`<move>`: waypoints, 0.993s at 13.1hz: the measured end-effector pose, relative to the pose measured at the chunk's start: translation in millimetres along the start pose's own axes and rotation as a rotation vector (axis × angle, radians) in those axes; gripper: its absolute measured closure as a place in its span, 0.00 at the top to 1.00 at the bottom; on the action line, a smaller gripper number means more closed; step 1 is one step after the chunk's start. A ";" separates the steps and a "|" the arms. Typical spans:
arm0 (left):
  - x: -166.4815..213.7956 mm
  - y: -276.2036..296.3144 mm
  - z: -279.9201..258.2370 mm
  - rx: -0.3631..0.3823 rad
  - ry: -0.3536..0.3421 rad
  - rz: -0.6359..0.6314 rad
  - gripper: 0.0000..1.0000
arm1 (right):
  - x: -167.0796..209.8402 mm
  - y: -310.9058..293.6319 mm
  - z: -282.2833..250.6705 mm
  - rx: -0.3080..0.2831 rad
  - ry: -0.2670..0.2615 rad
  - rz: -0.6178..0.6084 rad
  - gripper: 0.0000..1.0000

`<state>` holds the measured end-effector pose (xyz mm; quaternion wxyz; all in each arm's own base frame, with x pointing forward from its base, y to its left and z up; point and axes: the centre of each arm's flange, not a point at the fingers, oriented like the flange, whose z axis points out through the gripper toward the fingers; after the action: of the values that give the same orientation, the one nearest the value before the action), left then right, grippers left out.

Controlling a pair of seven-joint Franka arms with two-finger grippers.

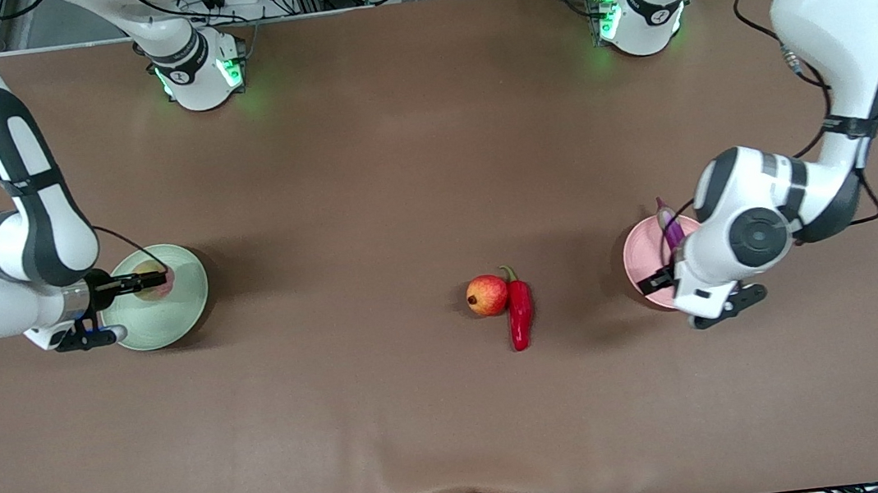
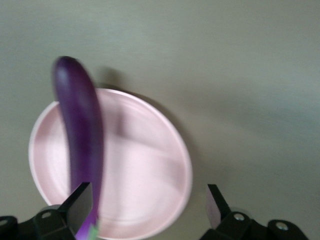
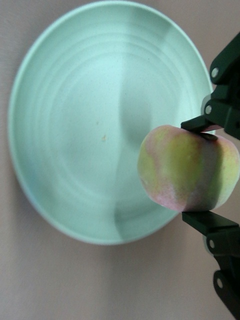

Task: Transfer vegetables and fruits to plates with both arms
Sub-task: 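Carry the peach to the green plate while the left gripper releases eggplant, then grasp the red chili with the left gripper while the right gripper releases peach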

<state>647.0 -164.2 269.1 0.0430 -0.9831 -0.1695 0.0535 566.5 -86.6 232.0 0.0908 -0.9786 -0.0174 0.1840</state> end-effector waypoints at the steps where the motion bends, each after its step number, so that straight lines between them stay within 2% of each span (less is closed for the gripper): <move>1: -6.9 16.8 -6.6 -0.018 0.002 -0.002 1.00 | -3.7 6.1 8.8 0.003 -0.001 -0.006 0.68; 4: -19.7 61.5 -12.8 -0.062 0.004 0.027 1.00 | -9.0 15.8 15.7 0.012 -0.010 -0.002 0.69; 5: -23.0 77.3 -11.5 -0.079 0.011 0.043 1.00 | -9.0 15.3 15.3 0.013 -0.010 -0.004 0.75; 7: -30.4 108.6 -4.1 -0.129 0.039 0.074 1.00 | -8.0 9.1 8.0 0.014 -0.011 -0.017 0.97; 8: -33.7 120.5 2.6 -0.155 0.050 0.084 1.00 | -6.2 4.2 -3.8 0.017 -0.012 -0.027 1.00; 10: -34.3 135.5 17.1 -0.203 0.062 0.071 1.00 | 0.5 -13.2 -45.2 0.019 -0.011 -0.060 1.00; 13: -35.6 165.1 31.5 -0.262 0.072 -0.023 1.00 | 6.0 -53.9 -117.4 -0.001 0.020 -0.098 1.00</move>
<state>664.2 -329.1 224.1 -0.0793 -0.9795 -0.1849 -0.0047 614.6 -53.3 347.3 0.0995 -0.9784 -0.0647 0.1694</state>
